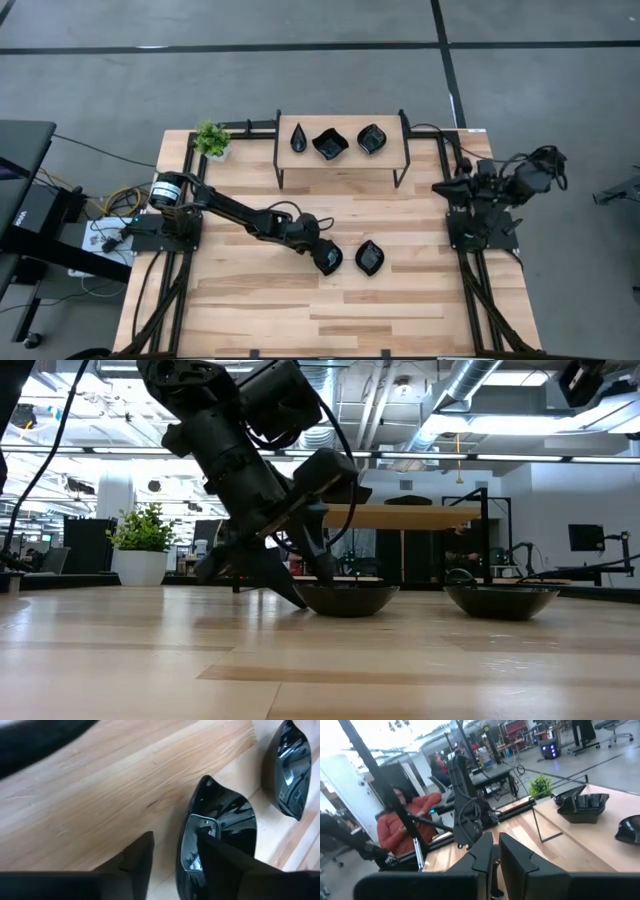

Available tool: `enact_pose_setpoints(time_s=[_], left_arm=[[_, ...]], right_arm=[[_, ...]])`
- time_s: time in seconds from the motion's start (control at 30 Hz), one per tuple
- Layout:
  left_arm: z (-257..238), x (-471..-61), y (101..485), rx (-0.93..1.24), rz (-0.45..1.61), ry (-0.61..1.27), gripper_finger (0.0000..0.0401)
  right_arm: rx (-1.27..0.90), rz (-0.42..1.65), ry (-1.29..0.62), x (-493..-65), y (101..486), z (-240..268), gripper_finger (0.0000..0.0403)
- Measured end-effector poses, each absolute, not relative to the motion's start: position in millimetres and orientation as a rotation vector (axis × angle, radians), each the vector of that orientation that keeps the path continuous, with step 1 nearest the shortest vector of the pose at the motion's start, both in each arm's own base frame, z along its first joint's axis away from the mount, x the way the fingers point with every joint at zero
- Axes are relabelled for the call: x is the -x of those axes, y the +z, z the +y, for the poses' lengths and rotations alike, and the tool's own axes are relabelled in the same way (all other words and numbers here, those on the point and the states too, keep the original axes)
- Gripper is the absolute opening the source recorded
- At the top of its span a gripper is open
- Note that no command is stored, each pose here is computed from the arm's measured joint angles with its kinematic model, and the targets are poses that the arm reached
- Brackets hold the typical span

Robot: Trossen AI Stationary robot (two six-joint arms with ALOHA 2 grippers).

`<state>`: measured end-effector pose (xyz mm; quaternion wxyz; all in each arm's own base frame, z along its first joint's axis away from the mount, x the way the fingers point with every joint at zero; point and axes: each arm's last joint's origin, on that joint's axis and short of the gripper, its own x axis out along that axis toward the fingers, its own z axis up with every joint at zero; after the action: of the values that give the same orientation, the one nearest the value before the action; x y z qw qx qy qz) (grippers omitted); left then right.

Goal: Pick & Place Mini shaped plates
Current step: Stack the black leaf shaped plate on top of the black leaf shaped plates on the shelf

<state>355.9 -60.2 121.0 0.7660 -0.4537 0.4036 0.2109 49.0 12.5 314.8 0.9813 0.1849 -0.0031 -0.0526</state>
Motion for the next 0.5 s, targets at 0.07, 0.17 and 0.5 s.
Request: enact_pose_setpoints(time_s=[0.07, 0.17, 0.5], left_arm=[[-60.0, -355.4, 120.5, 0.983, 0.880, 0.463, 0.0136], [-59.9, -355.1, 120.0, 0.980, 0.881, 0.467, 0.0104], [-59.5, -354.6, 123.6, 0.971, 0.863, 0.464, 0.0018]], right_arm=[[-0.377, -0.018, -0.106, -46.4, 315.3, 10.4, 0.0028], [-0.360, -0.018, -0.102, -45.9, 315.1, 10.1, 0.0029], [-0.336, 0.006, -0.107, -45.9, 312.4, 10.1, 0.0030]])
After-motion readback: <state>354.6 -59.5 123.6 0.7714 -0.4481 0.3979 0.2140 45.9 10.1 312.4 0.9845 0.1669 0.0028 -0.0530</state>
